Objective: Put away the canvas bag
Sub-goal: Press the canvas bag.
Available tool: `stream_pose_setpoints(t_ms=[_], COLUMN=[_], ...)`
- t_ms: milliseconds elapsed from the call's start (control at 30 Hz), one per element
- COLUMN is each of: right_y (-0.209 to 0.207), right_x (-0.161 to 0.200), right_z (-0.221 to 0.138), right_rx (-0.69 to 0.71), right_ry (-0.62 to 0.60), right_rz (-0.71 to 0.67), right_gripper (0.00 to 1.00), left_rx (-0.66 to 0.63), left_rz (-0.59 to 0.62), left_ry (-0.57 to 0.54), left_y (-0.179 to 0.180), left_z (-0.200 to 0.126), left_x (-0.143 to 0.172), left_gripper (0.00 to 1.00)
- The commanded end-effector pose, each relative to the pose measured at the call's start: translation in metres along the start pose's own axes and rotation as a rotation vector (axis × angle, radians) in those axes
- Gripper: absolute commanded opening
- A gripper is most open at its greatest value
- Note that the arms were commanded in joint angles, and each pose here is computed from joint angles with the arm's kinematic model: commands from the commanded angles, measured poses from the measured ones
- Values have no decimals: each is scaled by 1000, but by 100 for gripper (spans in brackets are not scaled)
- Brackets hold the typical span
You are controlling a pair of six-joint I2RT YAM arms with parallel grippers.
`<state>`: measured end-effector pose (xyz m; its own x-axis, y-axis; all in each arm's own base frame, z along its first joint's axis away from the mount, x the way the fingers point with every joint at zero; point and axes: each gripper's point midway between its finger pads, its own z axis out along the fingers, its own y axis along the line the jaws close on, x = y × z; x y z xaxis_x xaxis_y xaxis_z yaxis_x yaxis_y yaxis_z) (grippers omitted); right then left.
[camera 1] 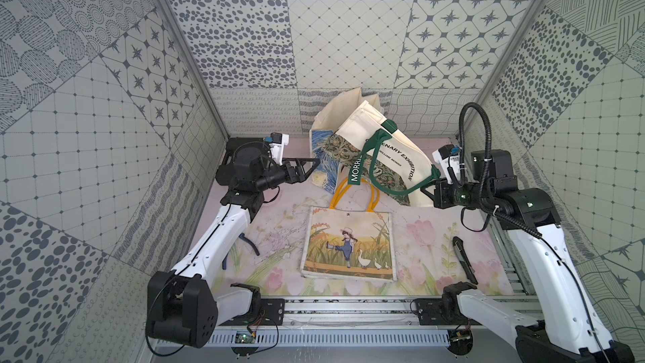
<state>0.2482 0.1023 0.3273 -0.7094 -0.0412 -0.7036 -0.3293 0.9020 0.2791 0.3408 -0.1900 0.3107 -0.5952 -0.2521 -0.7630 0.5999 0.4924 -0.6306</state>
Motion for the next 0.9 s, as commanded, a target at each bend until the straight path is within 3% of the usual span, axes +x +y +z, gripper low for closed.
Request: stream_pose_setpoints(t_ms=[0, 100, 167, 267, 400, 500, 633, 700, 833, 867], right_y=[-21, -7, 2, 14, 16, 5, -24, -35, -35, -34], right_x=[-59, -73, -84, -96, -100, -97, -91, -87, -79, -75], right_z=[-21, -28, -42, -62, -69, -65, -55, -49, -28, -21], right_rx=[121, 37, -6, -52, -57, -8, 125, 184, 197, 190], right_ry=[-252, -327, -416, -524, -554, -533, -450, -388, -218, -174], right_rz=[156, 145, 124, 88, 82, 134, 335, 438, 501, 519], right_gripper=[0, 0, 0, 0, 0, 0, 0, 0, 0, 0], left_rx=[-49, -33, -44, -57, -79, -88, -74, -60, -48, -49], left_rz=[53, 70, 73, 79, 51, 18, 54, 76, 146, 168], left_ry=[58, 68, 65, 64, 72, 100, 103, 127, 207, 225], left_y=[3, -4, -4, -4, 1, 4, -5, -10, -25, -29], left_z=[-5, -3, -3, -1, 3, 7, 10, 13, 24, 27], left_x=[17, 21, 21, 22, 24, 27, 29, 31, 44, 47], left_gripper=[100, 94, 100, 100, 100, 100, 99, 92, 70, 70])
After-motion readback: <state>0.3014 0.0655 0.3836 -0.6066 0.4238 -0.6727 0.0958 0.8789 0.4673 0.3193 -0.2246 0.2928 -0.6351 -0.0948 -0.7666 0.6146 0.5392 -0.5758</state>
